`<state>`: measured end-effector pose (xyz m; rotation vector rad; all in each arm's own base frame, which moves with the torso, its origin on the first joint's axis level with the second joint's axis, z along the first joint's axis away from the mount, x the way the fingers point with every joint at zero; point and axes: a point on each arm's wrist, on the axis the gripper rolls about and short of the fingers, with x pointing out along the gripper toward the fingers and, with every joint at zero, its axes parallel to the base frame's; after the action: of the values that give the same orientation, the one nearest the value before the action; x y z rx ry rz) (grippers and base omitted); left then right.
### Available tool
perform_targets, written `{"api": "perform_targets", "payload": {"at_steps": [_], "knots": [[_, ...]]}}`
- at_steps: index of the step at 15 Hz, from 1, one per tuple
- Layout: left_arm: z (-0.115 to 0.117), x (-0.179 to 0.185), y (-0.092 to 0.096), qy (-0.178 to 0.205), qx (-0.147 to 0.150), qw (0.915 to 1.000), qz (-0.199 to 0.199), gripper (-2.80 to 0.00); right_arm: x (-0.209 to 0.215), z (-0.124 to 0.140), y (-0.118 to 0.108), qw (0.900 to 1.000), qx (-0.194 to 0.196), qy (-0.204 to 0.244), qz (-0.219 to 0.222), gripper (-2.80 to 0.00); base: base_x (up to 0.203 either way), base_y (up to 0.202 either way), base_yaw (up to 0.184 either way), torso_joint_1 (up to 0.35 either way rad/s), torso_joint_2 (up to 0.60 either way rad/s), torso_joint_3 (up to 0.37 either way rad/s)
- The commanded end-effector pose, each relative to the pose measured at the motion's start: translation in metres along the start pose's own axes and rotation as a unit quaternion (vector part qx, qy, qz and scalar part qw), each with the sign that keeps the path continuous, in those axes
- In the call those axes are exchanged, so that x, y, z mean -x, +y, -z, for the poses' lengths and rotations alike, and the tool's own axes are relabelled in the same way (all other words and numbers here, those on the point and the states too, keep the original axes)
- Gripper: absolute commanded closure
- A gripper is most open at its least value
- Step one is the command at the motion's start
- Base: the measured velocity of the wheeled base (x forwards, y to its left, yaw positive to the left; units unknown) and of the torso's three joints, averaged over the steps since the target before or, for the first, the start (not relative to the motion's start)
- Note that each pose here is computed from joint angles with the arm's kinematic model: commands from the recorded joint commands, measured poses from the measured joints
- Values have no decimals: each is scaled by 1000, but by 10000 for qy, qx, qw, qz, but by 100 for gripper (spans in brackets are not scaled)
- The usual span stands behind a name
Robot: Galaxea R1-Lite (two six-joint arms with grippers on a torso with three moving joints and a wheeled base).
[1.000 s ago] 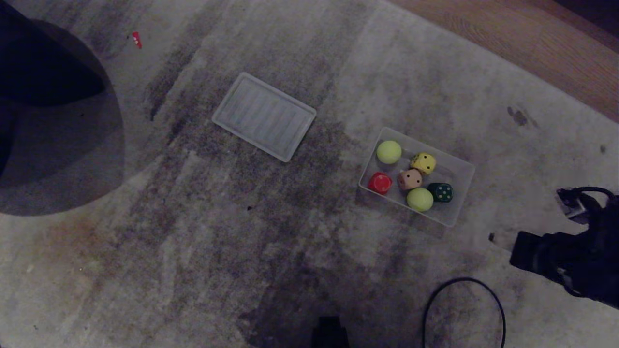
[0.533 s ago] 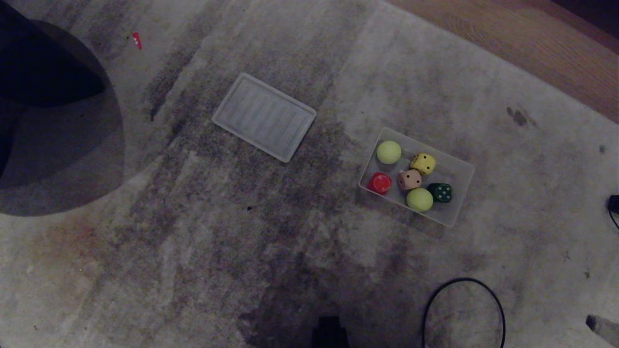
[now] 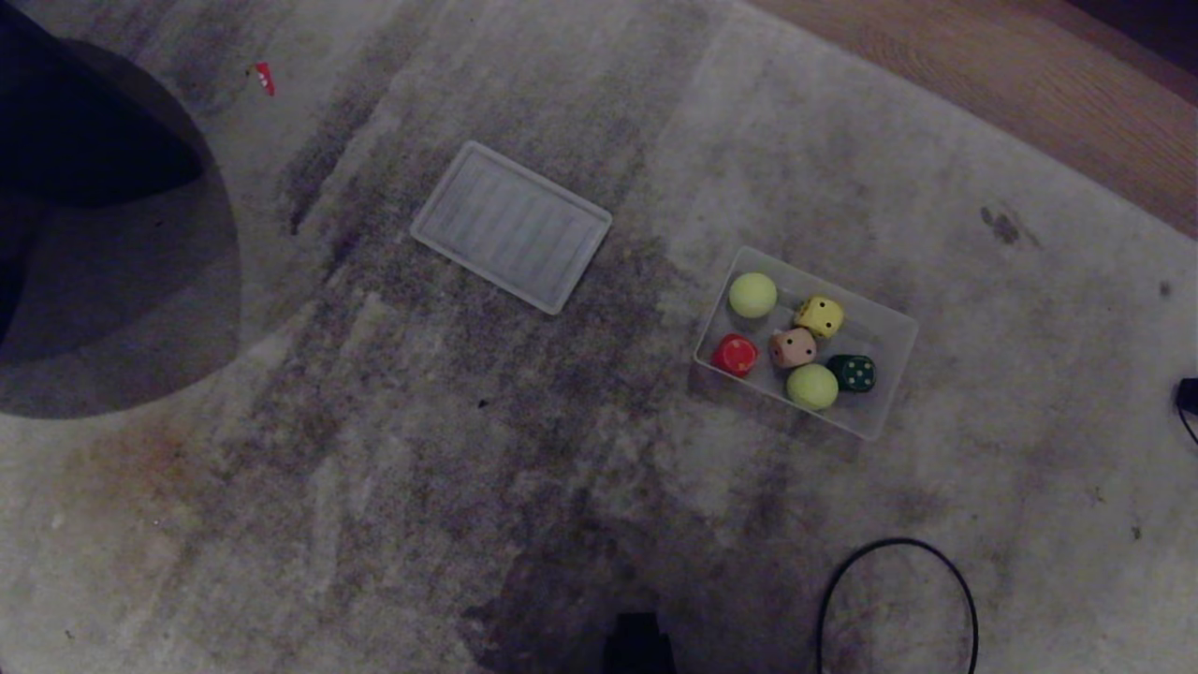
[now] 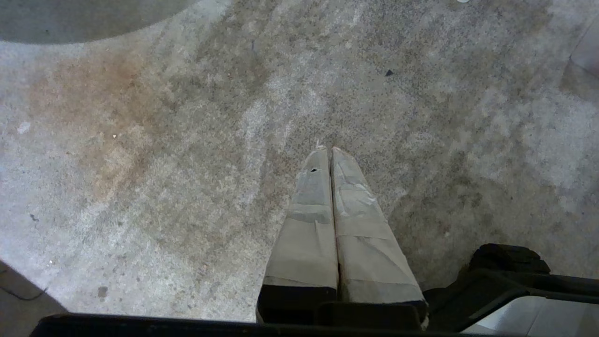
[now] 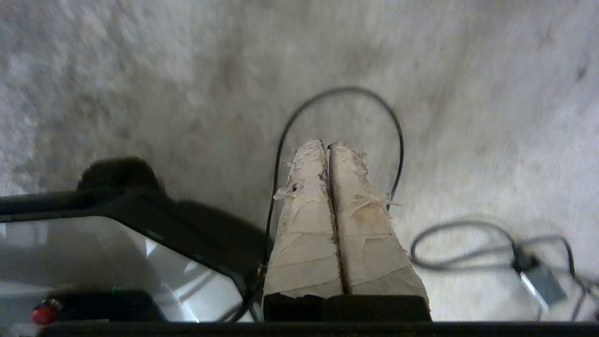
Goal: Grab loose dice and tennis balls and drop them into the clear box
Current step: Close the lid
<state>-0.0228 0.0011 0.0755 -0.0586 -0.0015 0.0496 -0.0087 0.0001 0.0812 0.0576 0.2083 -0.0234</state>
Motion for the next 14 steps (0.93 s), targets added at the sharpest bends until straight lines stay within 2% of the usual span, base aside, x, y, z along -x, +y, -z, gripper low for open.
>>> {"api": "perform_targets", "payload": {"at_steps": [1,2,3,14], "knots": [[0,0,0,13,5,10000,-6,0,12,8,-1,9965,40,-825,-123,0,0,0,0,0,0,0],[0,0,0,15,-2,10000,-6,0,14,9,-1,9953,28,-955,-151,0,0,0,0,0,0,0],[0,0,0,15,-2,10000,-1,0,13,9,-1,9954,-60,-942,-170,0,0,0,0,0,0,0],[0,0,0,15,-2,10000,2,0,13,9,-1,9954,-60,-942,-170,0,0,0,0,0,0,0]]}}
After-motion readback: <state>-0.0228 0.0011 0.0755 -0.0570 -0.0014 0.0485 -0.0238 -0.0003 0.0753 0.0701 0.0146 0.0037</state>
